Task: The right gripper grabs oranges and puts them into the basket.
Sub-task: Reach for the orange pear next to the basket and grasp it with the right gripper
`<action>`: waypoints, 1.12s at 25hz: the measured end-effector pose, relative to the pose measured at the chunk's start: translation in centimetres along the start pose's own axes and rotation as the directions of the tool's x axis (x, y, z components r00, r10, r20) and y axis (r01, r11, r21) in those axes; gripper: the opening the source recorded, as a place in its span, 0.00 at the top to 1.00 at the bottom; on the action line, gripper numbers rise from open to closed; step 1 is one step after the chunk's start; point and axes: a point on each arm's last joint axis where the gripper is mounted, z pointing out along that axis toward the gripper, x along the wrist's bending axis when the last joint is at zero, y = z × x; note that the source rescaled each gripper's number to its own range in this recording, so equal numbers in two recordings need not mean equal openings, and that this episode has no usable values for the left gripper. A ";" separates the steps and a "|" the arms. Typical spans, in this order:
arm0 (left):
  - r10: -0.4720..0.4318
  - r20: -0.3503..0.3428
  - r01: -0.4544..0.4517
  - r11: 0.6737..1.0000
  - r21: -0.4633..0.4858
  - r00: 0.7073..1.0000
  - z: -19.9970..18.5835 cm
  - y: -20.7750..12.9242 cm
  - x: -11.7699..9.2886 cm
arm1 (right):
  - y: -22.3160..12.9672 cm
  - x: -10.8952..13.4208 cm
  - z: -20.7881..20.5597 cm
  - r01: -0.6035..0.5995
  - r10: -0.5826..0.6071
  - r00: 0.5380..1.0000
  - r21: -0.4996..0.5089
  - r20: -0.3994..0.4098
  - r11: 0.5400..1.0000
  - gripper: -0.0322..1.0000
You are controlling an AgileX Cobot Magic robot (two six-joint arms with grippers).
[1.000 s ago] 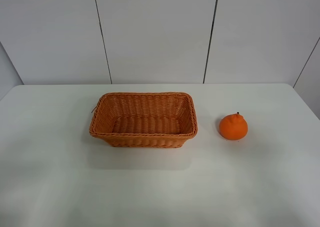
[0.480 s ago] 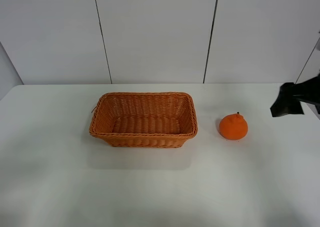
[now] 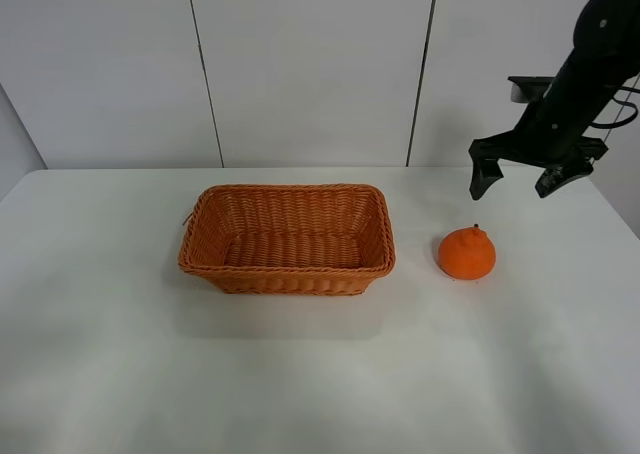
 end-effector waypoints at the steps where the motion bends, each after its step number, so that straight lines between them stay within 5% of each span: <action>1: 0.000 0.000 0.000 1.000 0.000 1.000 0.0 0.0 0.0 | 0.5 0.6 0.1 0.015 -0.015 1.000 0.008 -0.004 1.000 0.00; 6: 0.000 0.000 0.000 1.000 0.000 1.000 0.0 0.0 0.0 | 1.3 2.6 1.4 0.068 -0.068 0.998 0.045 -0.005 0.997 0.00; 28: 0.000 0.000 0.000 1.000 0.000 1.000 0.0 0.0 0.0 | 0.7 1.4 11.8 0.037 -0.052 0.997 0.272 0.050 0.962 0.00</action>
